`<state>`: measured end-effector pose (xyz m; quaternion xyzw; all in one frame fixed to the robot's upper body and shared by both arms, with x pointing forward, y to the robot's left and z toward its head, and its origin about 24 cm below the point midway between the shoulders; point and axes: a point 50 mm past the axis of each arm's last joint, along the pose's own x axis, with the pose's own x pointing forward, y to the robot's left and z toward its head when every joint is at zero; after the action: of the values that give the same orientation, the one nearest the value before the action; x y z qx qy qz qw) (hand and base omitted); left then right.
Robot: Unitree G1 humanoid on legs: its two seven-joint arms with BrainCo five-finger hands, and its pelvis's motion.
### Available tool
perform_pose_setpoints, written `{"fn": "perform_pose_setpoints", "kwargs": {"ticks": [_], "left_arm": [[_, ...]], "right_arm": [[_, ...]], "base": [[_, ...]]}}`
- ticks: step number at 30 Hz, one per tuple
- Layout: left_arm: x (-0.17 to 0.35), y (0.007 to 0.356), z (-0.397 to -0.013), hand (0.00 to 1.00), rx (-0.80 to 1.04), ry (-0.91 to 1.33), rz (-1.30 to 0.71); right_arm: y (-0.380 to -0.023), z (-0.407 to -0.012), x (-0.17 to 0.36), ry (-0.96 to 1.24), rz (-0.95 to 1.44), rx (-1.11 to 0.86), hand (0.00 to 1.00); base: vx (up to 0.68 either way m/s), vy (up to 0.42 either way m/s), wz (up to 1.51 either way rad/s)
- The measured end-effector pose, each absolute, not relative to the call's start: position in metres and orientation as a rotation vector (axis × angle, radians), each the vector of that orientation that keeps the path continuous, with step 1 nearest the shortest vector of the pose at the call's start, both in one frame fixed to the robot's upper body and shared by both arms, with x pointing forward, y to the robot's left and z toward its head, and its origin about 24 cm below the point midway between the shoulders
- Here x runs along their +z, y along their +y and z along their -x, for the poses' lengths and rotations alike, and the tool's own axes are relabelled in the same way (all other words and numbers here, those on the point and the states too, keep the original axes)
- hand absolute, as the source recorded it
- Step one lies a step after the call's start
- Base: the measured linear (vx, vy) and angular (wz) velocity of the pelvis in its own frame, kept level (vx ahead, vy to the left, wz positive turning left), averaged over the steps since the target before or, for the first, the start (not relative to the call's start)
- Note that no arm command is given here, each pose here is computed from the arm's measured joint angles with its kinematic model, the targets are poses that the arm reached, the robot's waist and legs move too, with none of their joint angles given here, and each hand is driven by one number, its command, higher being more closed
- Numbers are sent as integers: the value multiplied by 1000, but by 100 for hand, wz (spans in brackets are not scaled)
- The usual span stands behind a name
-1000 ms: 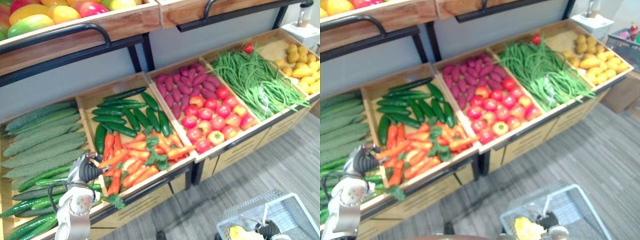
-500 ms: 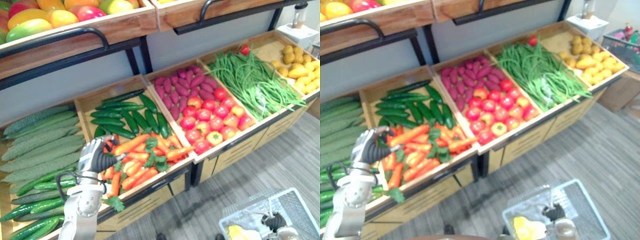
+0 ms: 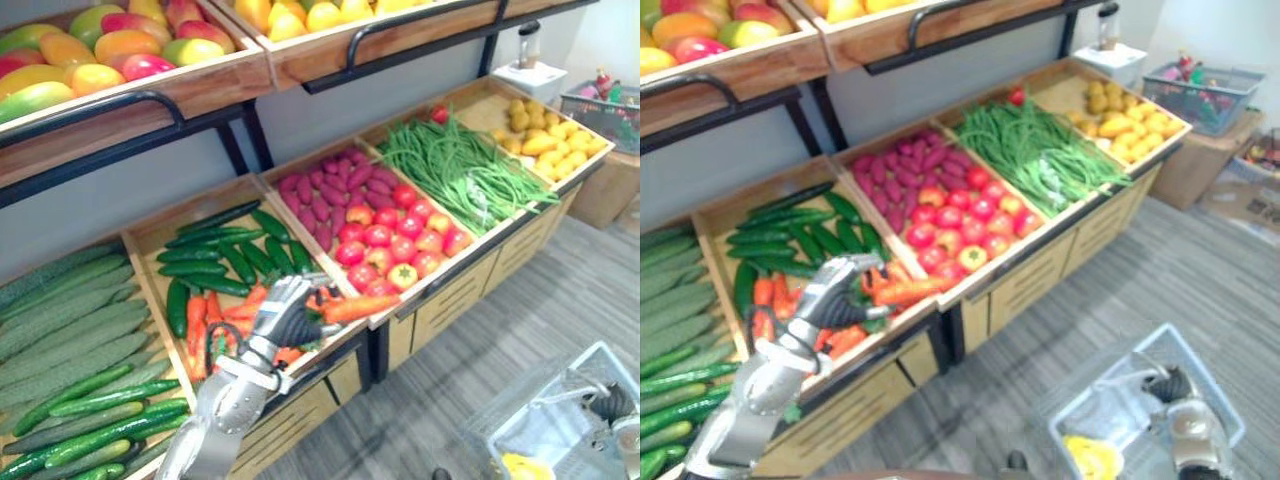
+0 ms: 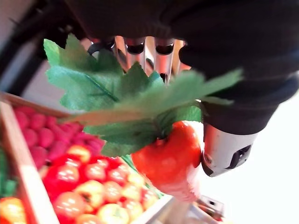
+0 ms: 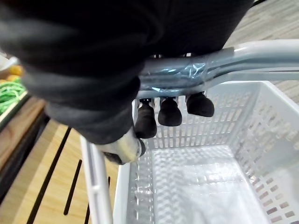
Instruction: Pick vegetable in the basket
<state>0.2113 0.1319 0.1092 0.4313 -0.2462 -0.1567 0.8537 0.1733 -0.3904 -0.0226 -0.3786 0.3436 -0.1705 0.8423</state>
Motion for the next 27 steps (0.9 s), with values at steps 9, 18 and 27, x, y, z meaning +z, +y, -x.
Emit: {"fn": "perform_pose_setpoints", "kwargs": {"ticks": [9, 18, 27], "left_arm": [[103, 46, -212, 100, -742, -669, -766], [102, -14, -195, 100, -1007, -741, -678], [90, -39, -187, 100, -1134, -719, -680]], "right_arm": [[-369, -223, 33, 450, 955, -203, 100], [-325, -247, 57, 278, 894, 30, 100], [-301, -252, 62, 232, 851, 188, 100]], "base": [[-17, -13, -36], [11, -12, -23], [-7, -11, 2]]}}
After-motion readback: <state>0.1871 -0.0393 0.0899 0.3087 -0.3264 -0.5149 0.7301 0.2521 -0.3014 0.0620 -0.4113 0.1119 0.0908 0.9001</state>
